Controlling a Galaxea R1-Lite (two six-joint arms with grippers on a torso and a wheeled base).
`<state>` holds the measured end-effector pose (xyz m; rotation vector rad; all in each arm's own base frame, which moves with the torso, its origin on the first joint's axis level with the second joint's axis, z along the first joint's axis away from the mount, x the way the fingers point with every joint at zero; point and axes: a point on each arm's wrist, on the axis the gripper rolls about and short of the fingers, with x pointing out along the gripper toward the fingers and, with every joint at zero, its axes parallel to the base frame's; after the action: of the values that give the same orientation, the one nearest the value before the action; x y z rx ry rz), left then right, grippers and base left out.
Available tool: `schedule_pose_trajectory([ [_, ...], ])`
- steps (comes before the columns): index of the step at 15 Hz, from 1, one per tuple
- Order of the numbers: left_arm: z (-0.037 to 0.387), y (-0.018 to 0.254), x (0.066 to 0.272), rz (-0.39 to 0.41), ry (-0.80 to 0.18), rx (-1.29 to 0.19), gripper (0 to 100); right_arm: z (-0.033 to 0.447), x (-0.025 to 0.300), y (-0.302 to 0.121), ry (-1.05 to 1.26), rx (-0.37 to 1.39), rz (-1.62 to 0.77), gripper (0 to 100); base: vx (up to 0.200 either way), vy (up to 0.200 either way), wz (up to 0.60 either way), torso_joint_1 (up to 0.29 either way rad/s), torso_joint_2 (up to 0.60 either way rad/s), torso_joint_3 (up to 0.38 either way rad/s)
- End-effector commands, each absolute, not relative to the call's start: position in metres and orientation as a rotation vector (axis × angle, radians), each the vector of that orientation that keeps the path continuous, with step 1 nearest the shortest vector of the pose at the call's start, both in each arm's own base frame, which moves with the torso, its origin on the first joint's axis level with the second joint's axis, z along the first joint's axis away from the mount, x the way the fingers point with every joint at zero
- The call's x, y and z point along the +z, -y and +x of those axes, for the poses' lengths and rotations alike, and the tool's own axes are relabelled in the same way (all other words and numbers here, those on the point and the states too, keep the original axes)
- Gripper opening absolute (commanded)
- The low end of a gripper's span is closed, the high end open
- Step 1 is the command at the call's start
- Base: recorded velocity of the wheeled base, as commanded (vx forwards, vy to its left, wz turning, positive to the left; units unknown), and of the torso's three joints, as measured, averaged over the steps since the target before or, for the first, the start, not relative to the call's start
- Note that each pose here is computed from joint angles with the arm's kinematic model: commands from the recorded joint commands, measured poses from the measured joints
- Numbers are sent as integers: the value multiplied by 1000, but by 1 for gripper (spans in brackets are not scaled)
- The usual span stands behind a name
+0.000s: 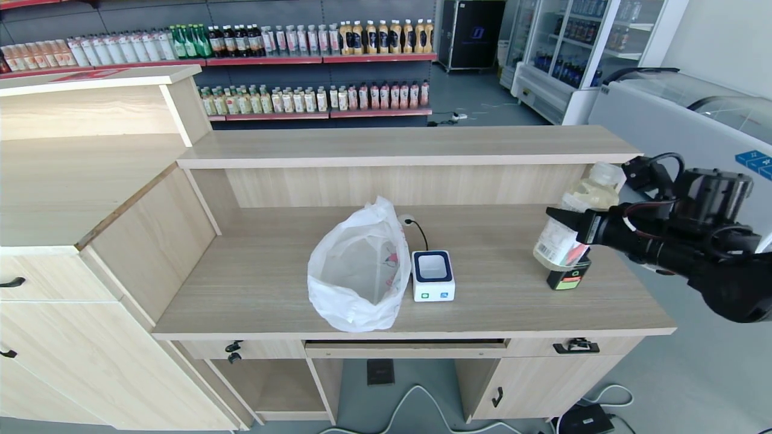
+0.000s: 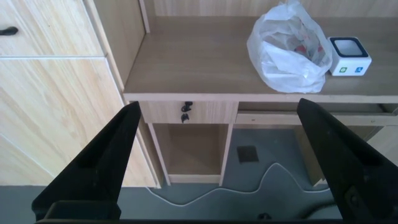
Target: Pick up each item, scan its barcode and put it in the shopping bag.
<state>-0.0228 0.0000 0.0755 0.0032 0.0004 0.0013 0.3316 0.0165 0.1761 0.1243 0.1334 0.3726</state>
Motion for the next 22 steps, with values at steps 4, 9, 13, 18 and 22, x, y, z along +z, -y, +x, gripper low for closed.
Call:
schedule_pose_trajectory([
  [4, -23, 0, 75, 3, 0, 2, 100, 134, 311, -39, -164, 922, 388, 0, 0, 0, 0, 0, 0, 0],
  [9, -23, 0, 75, 3, 0, 2, 100, 101, 307, -54, -227, 1112, 381, 0, 0, 0, 0, 0, 0, 0],
  [13, -23, 0, 75, 3, 0, 2, 100, 96, 289, -58, -281, 1153, 379, 0, 0, 0, 0, 0, 0, 0],
  [18, -23, 0, 75, 3, 0, 0, 100, 120, 257, -68, -232, 1121, 325, 0, 0, 0, 0, 0, 0, 0],
  [22, -23, 0, 75, 3, 0, 2, 100, 135, 257, -72, -211, 1092, 331, 0, 0, 0, 0, 0, 0, 0],
])
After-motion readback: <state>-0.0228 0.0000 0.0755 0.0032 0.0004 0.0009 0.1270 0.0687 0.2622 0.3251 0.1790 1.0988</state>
